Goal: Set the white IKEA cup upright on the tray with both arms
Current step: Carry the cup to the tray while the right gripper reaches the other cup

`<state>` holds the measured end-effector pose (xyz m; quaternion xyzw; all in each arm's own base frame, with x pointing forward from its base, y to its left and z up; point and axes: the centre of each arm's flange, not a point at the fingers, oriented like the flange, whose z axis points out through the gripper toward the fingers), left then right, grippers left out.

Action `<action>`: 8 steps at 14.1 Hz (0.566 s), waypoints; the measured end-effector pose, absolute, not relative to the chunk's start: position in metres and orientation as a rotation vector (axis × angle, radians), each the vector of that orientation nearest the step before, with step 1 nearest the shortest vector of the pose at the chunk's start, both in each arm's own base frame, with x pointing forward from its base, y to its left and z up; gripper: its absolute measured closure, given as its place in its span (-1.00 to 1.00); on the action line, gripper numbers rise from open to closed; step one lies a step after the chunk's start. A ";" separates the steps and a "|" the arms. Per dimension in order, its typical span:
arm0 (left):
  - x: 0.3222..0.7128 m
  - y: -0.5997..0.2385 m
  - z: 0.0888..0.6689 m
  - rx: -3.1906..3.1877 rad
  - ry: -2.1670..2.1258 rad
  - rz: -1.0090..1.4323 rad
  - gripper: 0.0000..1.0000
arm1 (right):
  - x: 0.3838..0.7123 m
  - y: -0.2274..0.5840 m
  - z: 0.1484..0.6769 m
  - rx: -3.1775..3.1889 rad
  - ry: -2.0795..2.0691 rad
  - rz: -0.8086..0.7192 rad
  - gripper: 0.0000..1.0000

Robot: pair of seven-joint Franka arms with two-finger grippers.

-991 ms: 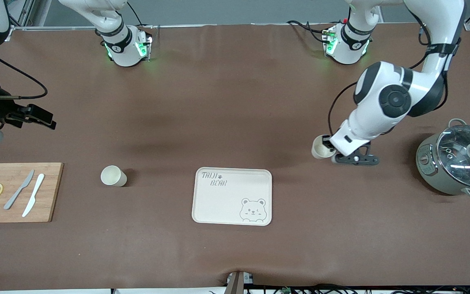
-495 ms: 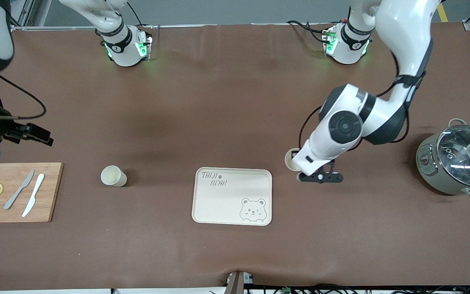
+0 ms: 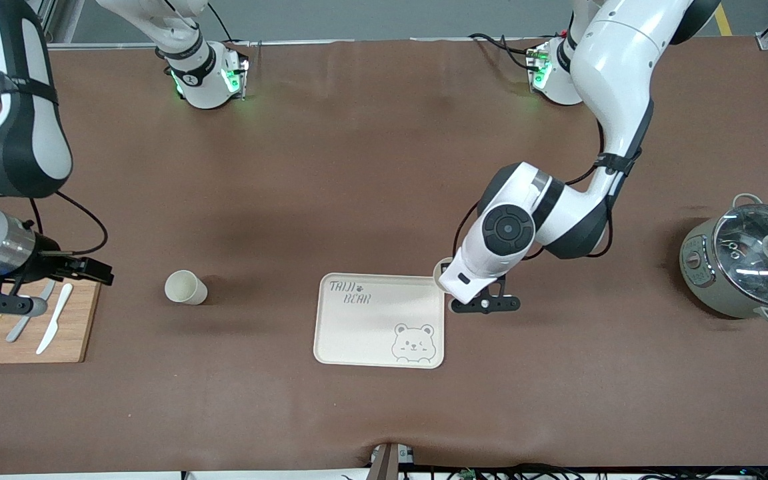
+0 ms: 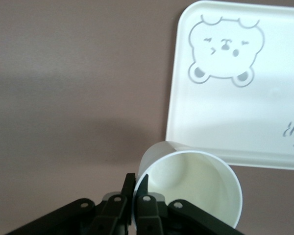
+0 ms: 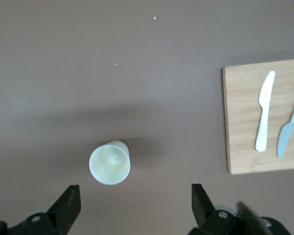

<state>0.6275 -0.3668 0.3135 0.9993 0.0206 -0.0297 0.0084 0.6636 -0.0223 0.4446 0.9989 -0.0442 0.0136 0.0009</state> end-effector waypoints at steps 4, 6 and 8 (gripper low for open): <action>0.621 -0.393 0.300 3.086 0.111 -0.035 0.90 | 0.670 -0.022 0.409 3.140 -0.135 0.104 -1.00; 0.620 -0.402 0.290 3.067 0.126 -0.013 0.90 | 0.669 -0.020 0.394 3.141 -0.132 0.126 -1.00; 0.619 -0.409 0.281 3.051 0.135 0.004 0.90 | 0.665 -0.019 0.374 3.142 -0.128 0.156 -1.00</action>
